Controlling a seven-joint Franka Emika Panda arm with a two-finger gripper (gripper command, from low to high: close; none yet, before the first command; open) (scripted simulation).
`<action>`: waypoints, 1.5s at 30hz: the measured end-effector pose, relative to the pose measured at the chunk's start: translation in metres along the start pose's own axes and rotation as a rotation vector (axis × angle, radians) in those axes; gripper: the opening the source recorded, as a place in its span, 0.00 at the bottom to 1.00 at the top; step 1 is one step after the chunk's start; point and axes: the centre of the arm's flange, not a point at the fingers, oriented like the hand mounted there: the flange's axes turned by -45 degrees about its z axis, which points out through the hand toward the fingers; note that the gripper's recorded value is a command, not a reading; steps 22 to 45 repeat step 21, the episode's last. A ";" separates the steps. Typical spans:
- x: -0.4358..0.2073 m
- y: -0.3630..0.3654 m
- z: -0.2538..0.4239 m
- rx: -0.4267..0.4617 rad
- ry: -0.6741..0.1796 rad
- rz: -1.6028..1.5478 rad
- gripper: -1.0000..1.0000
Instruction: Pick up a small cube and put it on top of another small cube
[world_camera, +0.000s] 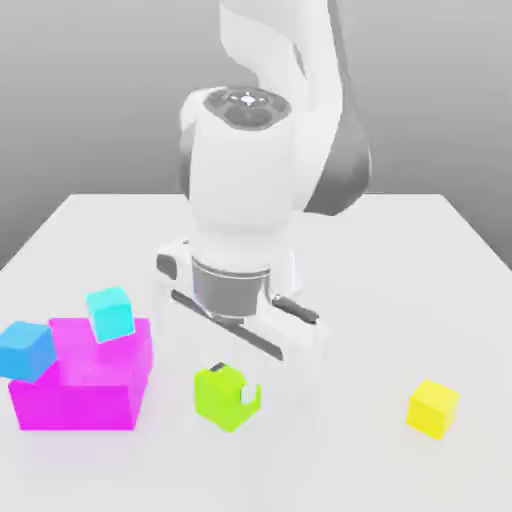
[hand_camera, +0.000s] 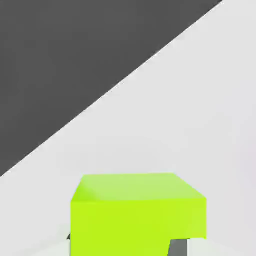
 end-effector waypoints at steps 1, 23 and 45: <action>0.004 0.017 -0.004 -0.001 -0.002 0.074 0.00; -0.002 0.235 0.033 0.039 -0.073 1.107 1.00; -0.002 0.235 0.033 0.039 -0.073 1.107 1.00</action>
